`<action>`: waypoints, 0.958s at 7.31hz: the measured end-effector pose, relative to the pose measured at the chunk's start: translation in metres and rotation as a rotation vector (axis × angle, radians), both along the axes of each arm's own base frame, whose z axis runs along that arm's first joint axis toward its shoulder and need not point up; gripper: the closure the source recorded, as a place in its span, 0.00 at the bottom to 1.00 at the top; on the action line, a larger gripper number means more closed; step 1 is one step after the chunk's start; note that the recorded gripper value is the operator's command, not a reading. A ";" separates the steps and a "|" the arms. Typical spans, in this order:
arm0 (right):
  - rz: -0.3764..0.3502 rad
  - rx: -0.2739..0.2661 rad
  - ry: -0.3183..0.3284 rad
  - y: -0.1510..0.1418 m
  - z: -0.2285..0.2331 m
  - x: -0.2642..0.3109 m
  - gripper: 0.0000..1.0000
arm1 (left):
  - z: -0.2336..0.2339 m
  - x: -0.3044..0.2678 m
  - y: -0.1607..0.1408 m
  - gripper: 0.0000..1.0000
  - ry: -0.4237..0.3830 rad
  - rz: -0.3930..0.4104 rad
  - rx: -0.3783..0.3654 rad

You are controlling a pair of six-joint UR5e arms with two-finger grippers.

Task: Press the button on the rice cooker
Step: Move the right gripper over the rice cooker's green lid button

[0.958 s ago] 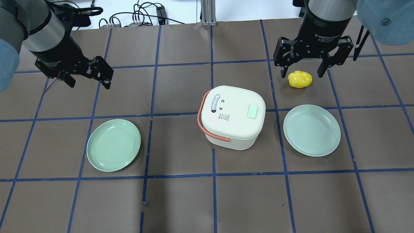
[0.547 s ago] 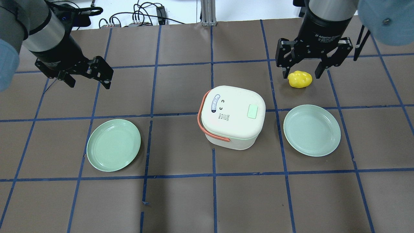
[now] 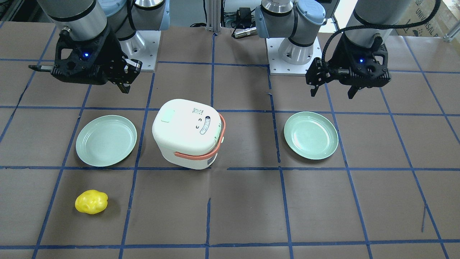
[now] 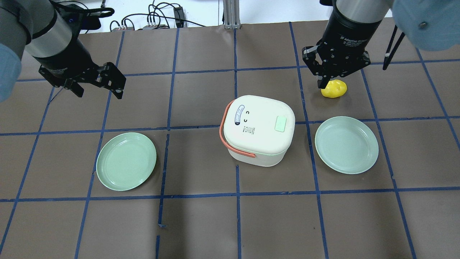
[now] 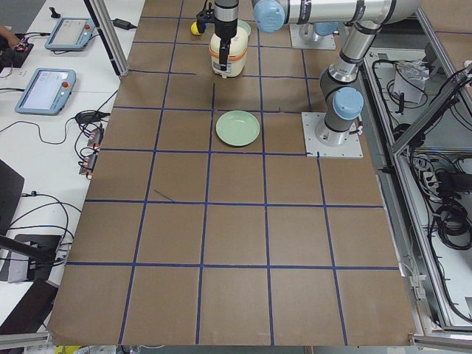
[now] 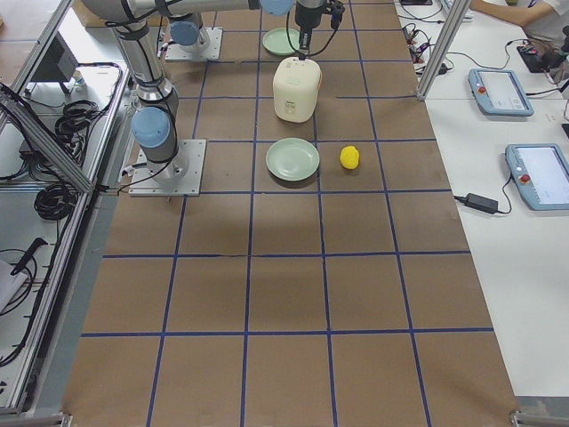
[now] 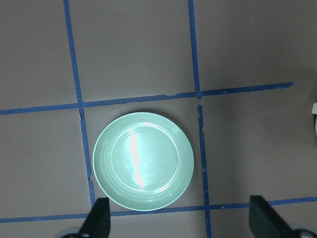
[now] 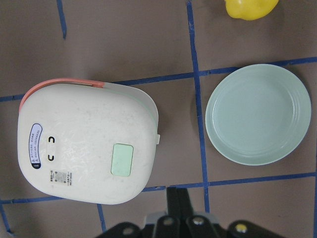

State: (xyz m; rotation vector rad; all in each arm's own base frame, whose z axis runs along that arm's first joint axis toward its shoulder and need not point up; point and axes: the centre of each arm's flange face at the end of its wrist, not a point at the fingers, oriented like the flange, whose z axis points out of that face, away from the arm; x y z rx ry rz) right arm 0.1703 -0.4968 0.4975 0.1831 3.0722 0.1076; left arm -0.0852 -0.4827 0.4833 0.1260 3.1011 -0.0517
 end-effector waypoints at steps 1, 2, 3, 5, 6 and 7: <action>-0.011 0.012 -0.016 -0.001 -0.007 0.009 0.95 | 0.000 0.000 0.000 0.00 0.000 0.000 0.000; -0.016 0.016 -0.028 0.000 -0.015 0.023 0.95 | 0.000 0.000 0.000 0.00 0.000 0.000 0.000; -0.018 0.009 -0.032 0.003 -0.030 0.035 0.95 | 0.000 0.000 0.000 0.00 0.000 0.000 0.000; -0.026 -0.023 -0.038 0.008 -0.070 0.042 0.95 | 0.000 0.000 0.000 0.00 0.000 0.000 0.000; -0.043 -0.045 -0.042 0.009 -0.083 0.044 0.95 | 0.000 0.000 0.000 0.00 0.000 0.000 0.001; -0.071 -0.052 -0.043 0.010 -0.092 0.045 0.95 | 0.000 0.000 0.000 0.00 0.000 0.000 0.001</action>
